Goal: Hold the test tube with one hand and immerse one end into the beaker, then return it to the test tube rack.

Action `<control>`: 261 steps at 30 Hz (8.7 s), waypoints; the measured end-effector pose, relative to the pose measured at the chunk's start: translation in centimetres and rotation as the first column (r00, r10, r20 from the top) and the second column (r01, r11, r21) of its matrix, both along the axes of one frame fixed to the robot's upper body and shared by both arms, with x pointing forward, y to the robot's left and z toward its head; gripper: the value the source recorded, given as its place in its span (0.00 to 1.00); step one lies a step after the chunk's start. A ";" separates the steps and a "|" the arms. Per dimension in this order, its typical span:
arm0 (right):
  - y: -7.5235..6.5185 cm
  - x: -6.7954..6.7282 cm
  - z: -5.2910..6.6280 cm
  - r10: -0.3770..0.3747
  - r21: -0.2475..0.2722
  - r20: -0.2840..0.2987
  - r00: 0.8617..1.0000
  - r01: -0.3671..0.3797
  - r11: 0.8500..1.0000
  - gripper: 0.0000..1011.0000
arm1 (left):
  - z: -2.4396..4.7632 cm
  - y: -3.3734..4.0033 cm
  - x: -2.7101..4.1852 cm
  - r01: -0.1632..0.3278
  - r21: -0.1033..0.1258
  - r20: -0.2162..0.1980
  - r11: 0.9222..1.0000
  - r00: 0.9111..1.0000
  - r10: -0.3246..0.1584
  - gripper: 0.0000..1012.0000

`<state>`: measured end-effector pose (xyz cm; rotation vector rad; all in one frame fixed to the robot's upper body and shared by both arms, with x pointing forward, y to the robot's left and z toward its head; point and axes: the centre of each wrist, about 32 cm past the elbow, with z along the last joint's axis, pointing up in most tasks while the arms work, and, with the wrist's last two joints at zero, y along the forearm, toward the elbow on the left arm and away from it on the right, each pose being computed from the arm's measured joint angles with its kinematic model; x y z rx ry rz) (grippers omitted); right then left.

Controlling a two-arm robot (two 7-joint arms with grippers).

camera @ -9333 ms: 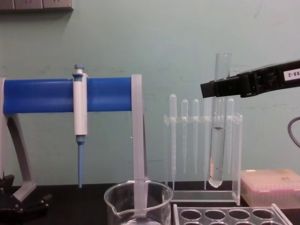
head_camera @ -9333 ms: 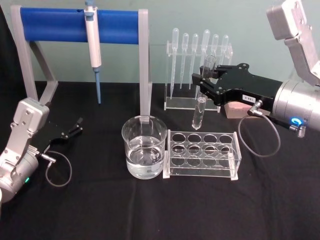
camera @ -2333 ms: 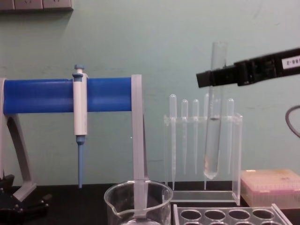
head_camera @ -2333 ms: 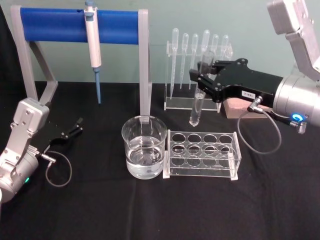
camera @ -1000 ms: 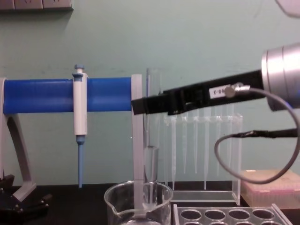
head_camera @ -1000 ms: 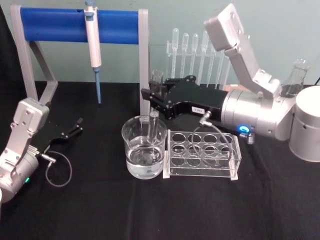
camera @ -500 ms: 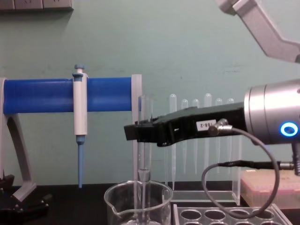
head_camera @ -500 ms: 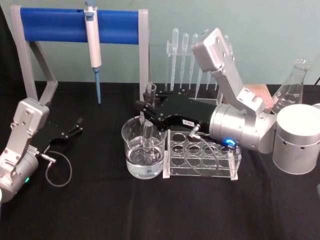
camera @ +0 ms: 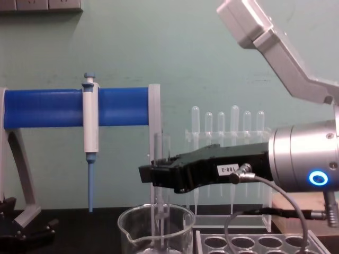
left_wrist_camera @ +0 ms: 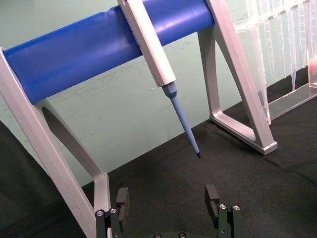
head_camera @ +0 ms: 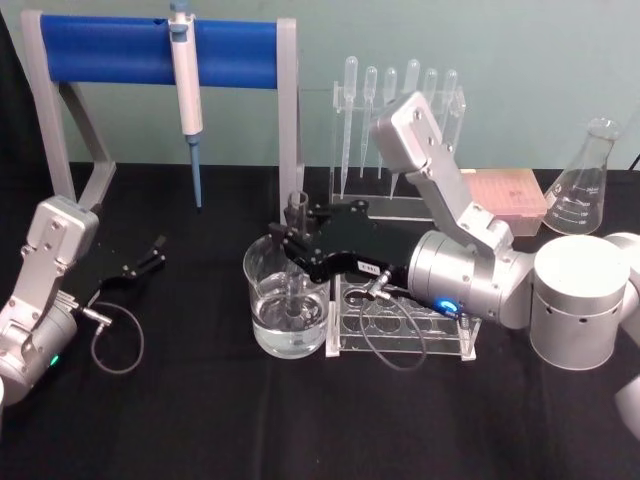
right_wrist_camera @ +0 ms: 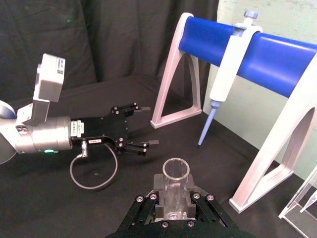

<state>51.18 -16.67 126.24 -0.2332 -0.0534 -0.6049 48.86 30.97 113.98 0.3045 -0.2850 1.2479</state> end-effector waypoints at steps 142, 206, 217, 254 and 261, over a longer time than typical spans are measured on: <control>-0.1 -0.4 -2.6 -0.029 -0.017 -0.033 0.999 0.029 0.999 0.22 | 0.00 0.00 0.00 0.000 0.000 0.000 1.000 1.000 0.000 0.99; -0.1 -0.4 -2.6 -0.029 -0.017 -0.033 0.999 0.029 0.999 0.22 | 0.00 0.00 0.00 0.000 0.000 0.000 1.000 1.000 0.000 0.99; -0.1 -0.4 -2.6 -0.029 -0.017 -0.033 0.999 0.029 0.999 0.22 | 0.00 0.00 0.00 0.000 0.000 0.000 1.000 1.000 0.000 0.99; -0.1 -0.4 -2.6 -0.029 -0.017 -0.033 0.999 0.029 0.999 0.22 | 0.00 0.00 0.00 0.000 0.000 0.000 1.000 1.000 0.000 0.99; -0.1 -0.4 -2.6 -0.029 -0.017 -0.033 0.999 0.029 0.999 0.22 | 0.00 0.00 0.00 0.000 0.000 0.000 1.000 1.000 0.000 0.99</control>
